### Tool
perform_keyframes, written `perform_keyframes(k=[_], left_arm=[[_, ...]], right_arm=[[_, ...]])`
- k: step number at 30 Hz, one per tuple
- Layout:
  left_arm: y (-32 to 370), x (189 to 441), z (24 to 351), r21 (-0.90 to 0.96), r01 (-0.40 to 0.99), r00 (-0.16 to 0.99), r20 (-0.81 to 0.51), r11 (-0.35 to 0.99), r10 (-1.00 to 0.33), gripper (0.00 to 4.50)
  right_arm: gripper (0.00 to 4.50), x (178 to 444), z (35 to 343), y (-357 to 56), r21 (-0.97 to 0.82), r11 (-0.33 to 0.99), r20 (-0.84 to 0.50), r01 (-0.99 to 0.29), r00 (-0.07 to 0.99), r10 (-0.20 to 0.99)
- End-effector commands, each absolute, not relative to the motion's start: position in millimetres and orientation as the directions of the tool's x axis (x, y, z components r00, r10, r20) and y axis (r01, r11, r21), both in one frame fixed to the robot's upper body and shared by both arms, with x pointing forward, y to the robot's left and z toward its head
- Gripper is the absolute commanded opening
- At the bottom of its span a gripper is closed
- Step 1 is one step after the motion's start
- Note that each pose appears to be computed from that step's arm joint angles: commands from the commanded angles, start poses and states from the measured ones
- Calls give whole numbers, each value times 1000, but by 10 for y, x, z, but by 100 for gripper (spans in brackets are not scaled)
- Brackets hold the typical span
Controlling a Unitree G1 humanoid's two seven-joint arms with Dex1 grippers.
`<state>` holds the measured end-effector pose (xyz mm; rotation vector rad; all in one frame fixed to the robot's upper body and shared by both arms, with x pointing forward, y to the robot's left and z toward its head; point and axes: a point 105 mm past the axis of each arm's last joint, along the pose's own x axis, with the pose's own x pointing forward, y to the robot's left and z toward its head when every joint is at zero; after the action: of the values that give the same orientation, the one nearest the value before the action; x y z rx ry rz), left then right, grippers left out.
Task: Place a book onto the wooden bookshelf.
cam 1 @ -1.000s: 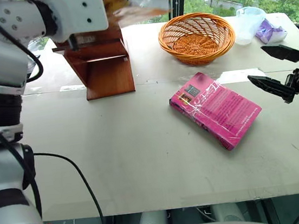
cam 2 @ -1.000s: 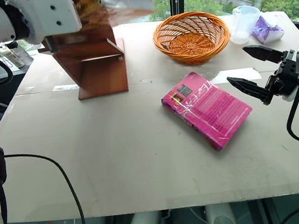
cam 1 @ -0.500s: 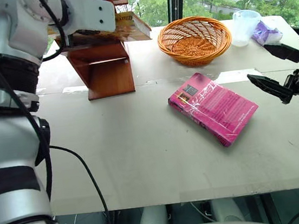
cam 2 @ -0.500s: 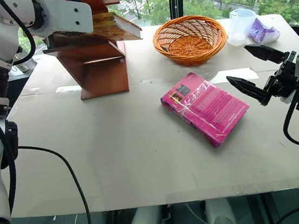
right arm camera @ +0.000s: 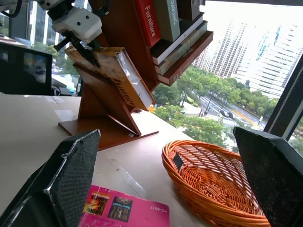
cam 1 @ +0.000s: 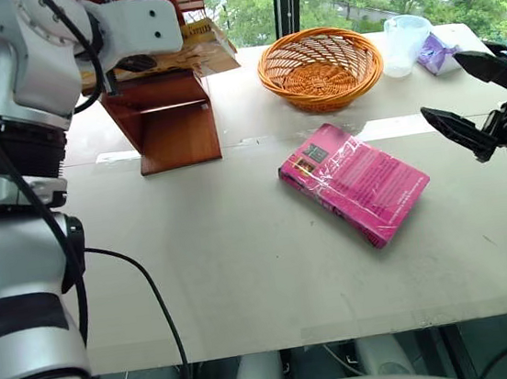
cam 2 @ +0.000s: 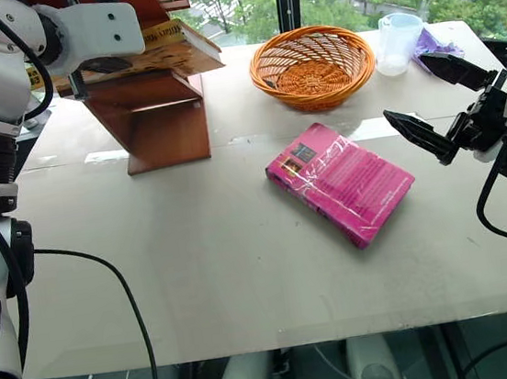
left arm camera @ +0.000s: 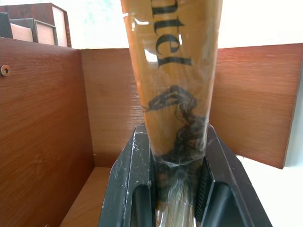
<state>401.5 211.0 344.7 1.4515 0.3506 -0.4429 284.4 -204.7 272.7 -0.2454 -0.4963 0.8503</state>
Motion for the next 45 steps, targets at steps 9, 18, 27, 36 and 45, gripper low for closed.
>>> perform_keyframes(k=[9, 18, 27, 36, 45], left_arm=[[2143, 3807, 3595, 851, 479, 878, -461, 215, -131, 446], [1750, 3156, 3741, 602, 627, 755, -313, 494, -576, 446], [1133, 2870, 3463, 239, 806, 504, 202, 542, -840, 446], [1258, 2842, 2117, 8, 809, 587, 55, 588, -808, 446], [1903, 2609, 1498, 43, 749, 656, -186, 661, -731, 446]], right_arm=[[450, 2775, 2884, -1996, -437, 616, 365, -655, 497, 787], [450, 2735, 2916, -2018, -425, 594, 340, -683, 488, 804], [450, 2781, 2872, -2059, -401, 594, 277, -698, 526, 804], [450, 2695, 2355, -2698, -328, 720, 53, -612, 749, 661], [450, 2355, 1813, -3434, -332, 814, -208, -478, 878, 431]])
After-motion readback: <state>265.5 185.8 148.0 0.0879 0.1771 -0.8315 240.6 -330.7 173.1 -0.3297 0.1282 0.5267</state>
